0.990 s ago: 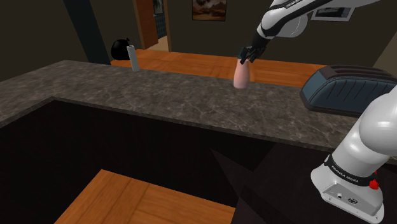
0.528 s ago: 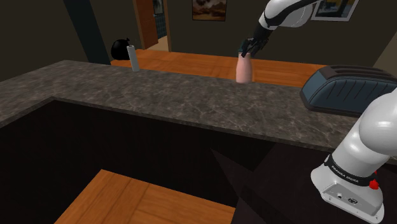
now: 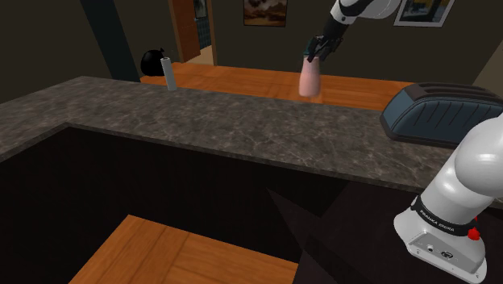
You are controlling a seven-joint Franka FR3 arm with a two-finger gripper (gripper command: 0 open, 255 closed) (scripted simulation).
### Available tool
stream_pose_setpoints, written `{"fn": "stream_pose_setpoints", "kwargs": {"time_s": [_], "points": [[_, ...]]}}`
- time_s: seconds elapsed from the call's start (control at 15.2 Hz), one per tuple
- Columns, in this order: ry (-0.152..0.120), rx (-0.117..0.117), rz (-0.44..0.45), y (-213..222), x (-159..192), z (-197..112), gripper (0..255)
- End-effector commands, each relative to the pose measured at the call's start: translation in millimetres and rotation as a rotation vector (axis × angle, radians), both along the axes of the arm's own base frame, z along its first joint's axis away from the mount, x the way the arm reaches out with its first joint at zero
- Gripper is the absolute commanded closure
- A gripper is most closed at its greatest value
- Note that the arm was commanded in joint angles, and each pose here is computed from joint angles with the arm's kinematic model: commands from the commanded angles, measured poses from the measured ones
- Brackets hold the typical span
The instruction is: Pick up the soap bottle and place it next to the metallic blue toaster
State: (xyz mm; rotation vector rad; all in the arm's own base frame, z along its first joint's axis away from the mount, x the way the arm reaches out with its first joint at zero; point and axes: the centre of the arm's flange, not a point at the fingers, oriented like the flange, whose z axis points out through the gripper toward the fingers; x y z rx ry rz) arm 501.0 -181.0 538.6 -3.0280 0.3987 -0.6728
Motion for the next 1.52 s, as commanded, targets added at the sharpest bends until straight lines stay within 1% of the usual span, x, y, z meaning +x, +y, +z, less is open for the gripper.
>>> {"fn": "stream_pose_setpoints", "kwargs": {"time_s": [0.0,1.45], "points": [[0.000,0.000,0.000,0,-1,11,255],[0.000,0.000,0.000,0,-1,127,255]]}}
